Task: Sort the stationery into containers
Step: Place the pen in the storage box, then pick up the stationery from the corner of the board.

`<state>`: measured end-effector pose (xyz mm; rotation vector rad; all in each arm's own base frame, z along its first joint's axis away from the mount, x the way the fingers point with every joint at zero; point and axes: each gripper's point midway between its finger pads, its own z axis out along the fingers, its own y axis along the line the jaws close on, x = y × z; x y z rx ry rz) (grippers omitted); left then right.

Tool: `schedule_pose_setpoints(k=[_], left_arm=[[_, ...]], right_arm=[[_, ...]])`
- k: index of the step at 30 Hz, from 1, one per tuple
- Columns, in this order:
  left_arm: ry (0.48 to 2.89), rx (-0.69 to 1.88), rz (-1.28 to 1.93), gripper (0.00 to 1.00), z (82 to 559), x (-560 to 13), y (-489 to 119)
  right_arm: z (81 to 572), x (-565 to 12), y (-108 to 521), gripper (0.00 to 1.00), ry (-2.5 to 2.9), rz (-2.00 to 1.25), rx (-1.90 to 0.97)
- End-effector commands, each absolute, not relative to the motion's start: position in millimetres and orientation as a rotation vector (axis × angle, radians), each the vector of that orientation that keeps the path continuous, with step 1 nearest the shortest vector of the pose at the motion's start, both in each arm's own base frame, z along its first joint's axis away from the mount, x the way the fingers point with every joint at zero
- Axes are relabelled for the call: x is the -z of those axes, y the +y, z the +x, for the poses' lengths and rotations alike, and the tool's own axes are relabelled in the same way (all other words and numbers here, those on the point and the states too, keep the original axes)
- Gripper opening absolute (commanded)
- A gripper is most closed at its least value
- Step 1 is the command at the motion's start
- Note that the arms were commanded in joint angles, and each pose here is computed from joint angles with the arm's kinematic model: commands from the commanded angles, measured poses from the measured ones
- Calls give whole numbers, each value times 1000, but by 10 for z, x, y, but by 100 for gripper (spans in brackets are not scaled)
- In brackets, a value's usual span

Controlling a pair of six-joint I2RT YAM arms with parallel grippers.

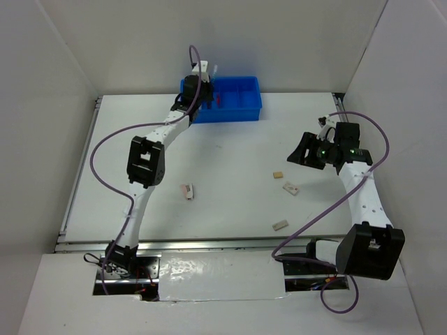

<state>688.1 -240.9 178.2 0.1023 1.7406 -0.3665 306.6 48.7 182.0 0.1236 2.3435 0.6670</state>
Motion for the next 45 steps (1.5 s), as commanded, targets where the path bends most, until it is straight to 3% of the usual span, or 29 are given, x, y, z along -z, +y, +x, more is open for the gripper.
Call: schedule_pose_setpoints(k=[1,11,18,21,22,26,30,33,37,39,40,41,42,45], left_arm=[[1608,390,42,0,7011,-2103,-2409],[1664,364,3,3,7097,-1634,-2326],[1716,377,-26,16,7078,-1437,-2273],[1715,388,-33,31,7063,-1508,-2278],[1712,389,-37,40,7063,-1542,-2268],[1709,397,-45,52,7022,-1672,-2258],[1686,411,-37,56,6967,-1924,-2260],[1620,441,-30,56,6881,-2483,-2192],[1532,494,130,59,6351,-3549,-2145],[1569,466,261,67,6081,-3565,-2132],[1529,481,310,69,5798,-3909,-2087],[1618,478,361,74,5640,-3620,-2049],[1602,491,396,79,5382,-3821,-1975],[1696,582,524,92,4822,-3595,-1823]], right_arm=[[3137,-1850,439,67,2324,118,-651],[3166,-1808,419,66,2339,126,-643],[3180,-1824,403,67,2340,109,-629],[3176,-1861,399,67,2340,76,-620],[3162,-1853,406,68,2345,38,-621],[3166,-1935,393,69,2326,15,-599],[3133,-2018,389,68,2310,-38,-575],[3037,-2018,456,65,2306,-215,-534],[2760,-1833,632,59,2393,-478,-458],[2611,-1746,834,59,2406,-669,-445],[2512,-1642,844,59,2441,-718,-412],[2428,-1611,960,59,2422,-838,-405],[2325,-1504,963,62,2454,-895,-383],[2150,-1330,1020,71,2431,-1146,-335]])
